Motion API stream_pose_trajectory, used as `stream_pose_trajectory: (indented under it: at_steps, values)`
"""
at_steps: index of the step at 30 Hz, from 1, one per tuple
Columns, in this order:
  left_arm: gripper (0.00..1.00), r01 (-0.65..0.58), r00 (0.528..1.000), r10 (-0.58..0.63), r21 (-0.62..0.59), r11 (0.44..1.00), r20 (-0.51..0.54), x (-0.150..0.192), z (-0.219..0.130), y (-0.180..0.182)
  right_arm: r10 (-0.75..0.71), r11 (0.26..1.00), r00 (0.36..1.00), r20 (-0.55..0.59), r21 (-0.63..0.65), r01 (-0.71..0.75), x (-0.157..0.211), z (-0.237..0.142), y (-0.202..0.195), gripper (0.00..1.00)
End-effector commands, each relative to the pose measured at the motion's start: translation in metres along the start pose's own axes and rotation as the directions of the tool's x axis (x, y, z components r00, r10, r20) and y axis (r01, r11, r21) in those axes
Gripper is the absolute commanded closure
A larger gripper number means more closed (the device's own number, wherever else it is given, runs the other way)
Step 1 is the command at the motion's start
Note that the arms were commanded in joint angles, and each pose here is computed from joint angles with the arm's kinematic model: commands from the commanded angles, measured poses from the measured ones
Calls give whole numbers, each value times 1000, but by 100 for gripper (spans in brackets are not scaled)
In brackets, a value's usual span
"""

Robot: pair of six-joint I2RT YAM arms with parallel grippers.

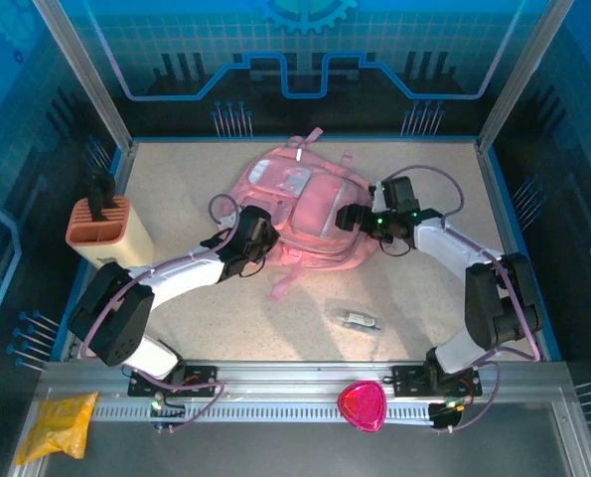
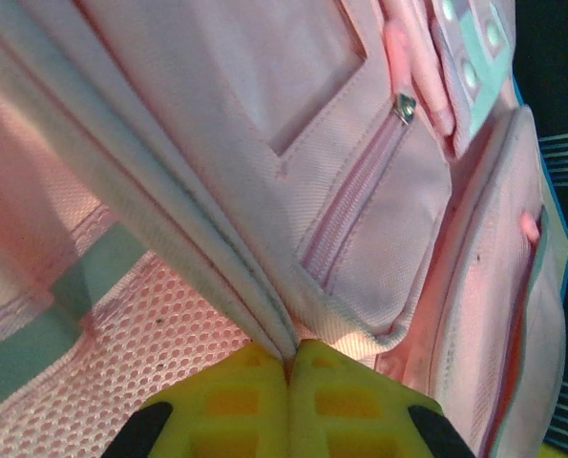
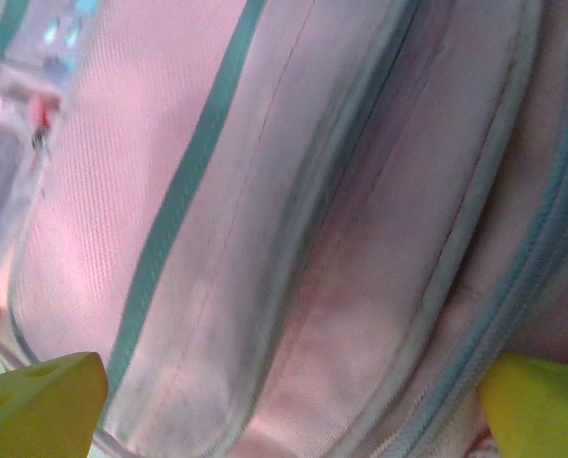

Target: Pack the student bag

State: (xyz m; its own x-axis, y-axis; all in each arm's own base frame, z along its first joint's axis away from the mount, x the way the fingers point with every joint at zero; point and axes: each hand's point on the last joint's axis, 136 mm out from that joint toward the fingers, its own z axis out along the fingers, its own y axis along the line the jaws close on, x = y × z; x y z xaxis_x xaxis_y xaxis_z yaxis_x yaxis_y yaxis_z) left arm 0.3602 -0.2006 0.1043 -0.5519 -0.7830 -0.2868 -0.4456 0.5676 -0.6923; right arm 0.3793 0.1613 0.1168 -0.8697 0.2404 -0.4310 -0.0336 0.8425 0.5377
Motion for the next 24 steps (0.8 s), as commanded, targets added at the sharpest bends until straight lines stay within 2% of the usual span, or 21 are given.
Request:
stream_pose_trajectory:
  at_steps: [1,4,6,12,20,24]
  values:
    - [100,47,999,-48,31,998,21,-4,-13,-12,-4,1000,1000,8,9,4,-6,-13,2,0]
    - [100,59,997,-61,49,997,48,-8,-19,-13,-79,995,996,42,63,77,7,-33,8,0]
    - [100,67,996,-70,49,997,55,-9,-22,-12,-132,990,991,35,47,130,20,-43,21,0]
    - [100,81,996,-84,90,993,37,-4,-24,-20,-304,953,950,-64,-31,303,75,-39,66,3]
    - [100,97,995,-95,151,984,-14,8,-22,-33,-424,899,905,-32,-135,416,115,-11,122,31]
    - [100,110,994,-105,161,981,-36,13,-21,-33,-456,882,890,-5,-140,451,122,11,134,47]
